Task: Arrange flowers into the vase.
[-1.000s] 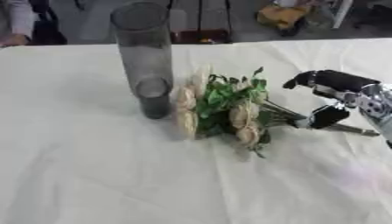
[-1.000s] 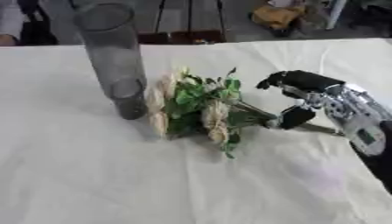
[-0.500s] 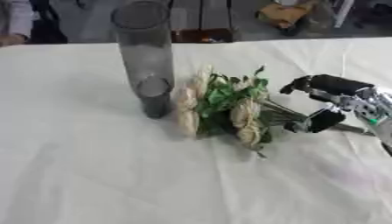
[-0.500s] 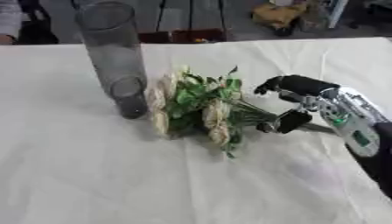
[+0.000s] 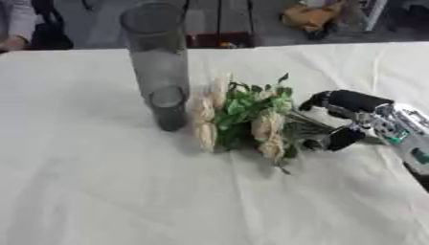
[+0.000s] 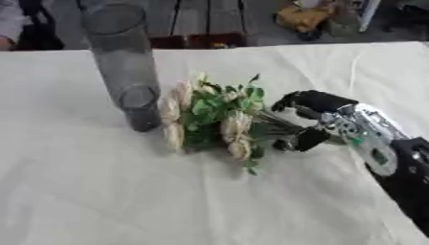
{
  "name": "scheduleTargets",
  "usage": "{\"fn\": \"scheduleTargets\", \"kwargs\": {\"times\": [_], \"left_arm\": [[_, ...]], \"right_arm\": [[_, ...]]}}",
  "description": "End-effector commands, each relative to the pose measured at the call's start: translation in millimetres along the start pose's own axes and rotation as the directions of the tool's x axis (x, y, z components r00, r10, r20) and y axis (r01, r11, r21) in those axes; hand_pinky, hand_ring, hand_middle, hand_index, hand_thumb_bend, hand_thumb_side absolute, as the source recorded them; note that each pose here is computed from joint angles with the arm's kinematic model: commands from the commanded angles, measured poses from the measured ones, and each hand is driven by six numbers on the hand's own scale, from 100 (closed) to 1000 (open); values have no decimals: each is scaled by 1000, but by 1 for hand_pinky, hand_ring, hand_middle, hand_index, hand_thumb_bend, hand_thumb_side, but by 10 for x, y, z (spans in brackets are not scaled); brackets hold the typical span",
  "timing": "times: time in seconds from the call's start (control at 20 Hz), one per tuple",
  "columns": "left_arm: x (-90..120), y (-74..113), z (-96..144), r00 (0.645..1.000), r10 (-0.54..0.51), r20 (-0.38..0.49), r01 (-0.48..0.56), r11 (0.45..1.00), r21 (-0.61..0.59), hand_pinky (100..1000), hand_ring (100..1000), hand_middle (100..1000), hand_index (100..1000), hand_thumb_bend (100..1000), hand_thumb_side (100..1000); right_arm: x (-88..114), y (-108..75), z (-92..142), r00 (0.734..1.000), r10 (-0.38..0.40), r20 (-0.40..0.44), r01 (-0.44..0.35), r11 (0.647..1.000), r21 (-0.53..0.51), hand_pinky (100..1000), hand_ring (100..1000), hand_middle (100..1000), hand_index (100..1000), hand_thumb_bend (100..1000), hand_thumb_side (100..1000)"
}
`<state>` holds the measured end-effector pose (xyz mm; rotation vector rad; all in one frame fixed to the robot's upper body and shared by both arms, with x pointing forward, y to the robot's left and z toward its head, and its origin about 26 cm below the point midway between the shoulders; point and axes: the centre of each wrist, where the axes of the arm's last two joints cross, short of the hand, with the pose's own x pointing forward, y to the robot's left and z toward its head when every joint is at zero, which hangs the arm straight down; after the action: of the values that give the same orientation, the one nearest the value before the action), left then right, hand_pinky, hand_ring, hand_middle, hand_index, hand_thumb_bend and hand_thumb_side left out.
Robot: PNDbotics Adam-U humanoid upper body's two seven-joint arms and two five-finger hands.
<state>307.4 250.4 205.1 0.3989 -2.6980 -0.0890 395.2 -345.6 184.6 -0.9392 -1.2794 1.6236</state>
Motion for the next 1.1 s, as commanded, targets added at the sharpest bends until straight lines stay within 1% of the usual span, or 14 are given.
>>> {"fn": "scheduleTargets", "kwargs": {"times": [0.05,0.2,0.4,0.6,0.75,0.85,1.0,1.1], "left_arm": [[46,1,-62,1000,7,28,-7,1000,-2,721,889,951,959,100,1000],[46,0,-61,1000,7,27,-7,1000,-2,720,889,951,959,100,1000],[48,-4,-65,1000,9,28,-9,1000,-2,721,889,951,959,100,1000],[49,-6,-66,1000,10,28,-10,1000,-5,721,889,951,959,100,1000],[49,-7,-67,1000,10,27,-10,1000,-6,721,889,951,959,100,1000],[50,-9,-68,1000,11,27,-11,1000,-7,722,890,951,959,100,1000],[50,-11,-69,1000,12,28,-12,1000,-8,723,890,951,960,100,1000],[50,-12,-69,1000,12,28,-12,1000,-8,724,890,951,960,100,1000]], "right_arm": [[-48,-58,5,999,37,-18,-37,999,-8,786,908,788,891,429,379],[-51,-50,-13,999,38,-26,-39,999,-15,782,904,780,886,418,384],[-42,-41,-34,999,30,-28,-31,999,-30,750,863,714,852,405,390],[-36,-32,-43,1000,19,-22,-19,999,-27,667,779,596,776,397,385],[-21,-44,-43,1000,-7,-6,7,1000,-21,589,716,509,724,394,374],[-8,-59,-41,999,-32,6,32,999,-15,564,691,481,710,378,366],[12,-84,-43,998,-61,19,61,998,-7,548,679,466,704,352,352],[14,-88,-47,997,-80,21,80,997,-1,541,675,460,700,318,339]]}}
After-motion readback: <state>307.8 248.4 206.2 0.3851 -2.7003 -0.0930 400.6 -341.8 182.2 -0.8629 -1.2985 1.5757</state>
